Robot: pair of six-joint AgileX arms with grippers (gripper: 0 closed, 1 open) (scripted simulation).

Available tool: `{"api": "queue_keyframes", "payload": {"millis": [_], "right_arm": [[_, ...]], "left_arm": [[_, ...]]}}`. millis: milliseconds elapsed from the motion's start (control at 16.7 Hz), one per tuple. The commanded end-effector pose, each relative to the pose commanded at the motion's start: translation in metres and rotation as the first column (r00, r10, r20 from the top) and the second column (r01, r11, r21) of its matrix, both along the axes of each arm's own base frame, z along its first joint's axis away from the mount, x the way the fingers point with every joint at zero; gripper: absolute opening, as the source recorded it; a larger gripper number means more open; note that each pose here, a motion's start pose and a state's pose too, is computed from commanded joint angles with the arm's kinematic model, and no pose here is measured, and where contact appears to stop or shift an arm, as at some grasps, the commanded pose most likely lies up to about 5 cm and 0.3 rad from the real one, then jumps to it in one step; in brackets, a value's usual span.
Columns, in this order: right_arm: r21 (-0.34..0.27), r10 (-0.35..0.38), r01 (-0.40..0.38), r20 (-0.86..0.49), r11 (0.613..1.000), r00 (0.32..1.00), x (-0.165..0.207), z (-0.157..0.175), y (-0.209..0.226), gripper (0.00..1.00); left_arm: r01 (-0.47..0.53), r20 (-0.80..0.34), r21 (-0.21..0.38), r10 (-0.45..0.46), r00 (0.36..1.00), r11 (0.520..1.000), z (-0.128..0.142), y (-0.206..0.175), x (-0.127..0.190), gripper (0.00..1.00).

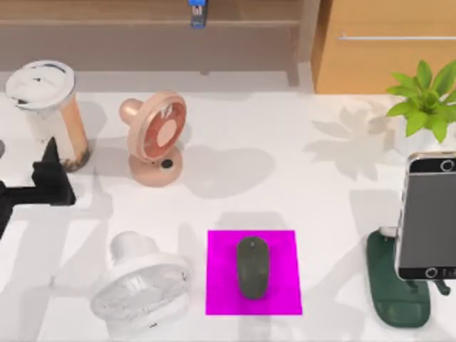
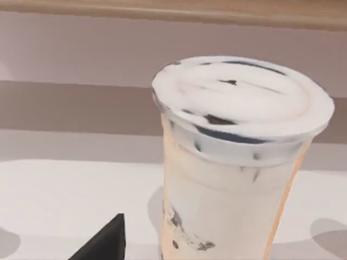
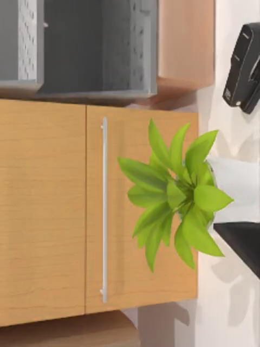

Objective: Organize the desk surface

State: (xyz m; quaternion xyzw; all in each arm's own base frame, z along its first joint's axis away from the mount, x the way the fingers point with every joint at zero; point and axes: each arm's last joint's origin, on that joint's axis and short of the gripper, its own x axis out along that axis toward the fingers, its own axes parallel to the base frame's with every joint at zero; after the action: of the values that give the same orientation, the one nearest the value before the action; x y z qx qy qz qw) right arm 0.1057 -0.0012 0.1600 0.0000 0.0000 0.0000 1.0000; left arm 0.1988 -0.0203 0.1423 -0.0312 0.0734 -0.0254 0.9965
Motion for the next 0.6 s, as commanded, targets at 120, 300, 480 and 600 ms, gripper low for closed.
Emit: {"api": "queue_keyframes", "payload": {"millis": [120, 300, 480, 600], "right_arm": [[0.0, 0.0, 0.0, 0.0, 1.0, 1.0, 0.0, 0.0, 0.0, 1.0], [0.0, 0.0, 0.0, 0.0, 1.0, 1.0, 0.0, 0.0, 0.0, 1.0], [0.0, 0.0, 0.0, 0.0, 1.0, 1.0, 0.0, 0.0, 0.0, 1.0], [0.0, 0.0, 0.0, 0.0, 1.0, 1.0, 0.0, 0.0, 0.0, 1.0]], "left_arm": [[-0.005, -0.014, 0.014, 0.005, 1.0, 1.0, -0.013, -0.002, 0.02, 1.0], [-0.008, -0.019, 0.037, 0.009, 1.0, 0.999, -0.035, -0.006, 0.046, 1.0], [-0.012, 0.001, 0.051, 0.012, 1.0, 0.999, -0.055, -0.008, 0.067, 1.0], [-0.019, 0.028, 0.053, 0.018, 0.999, 0.998, -0.062, -0.009, 0.078, 1.0]]}}
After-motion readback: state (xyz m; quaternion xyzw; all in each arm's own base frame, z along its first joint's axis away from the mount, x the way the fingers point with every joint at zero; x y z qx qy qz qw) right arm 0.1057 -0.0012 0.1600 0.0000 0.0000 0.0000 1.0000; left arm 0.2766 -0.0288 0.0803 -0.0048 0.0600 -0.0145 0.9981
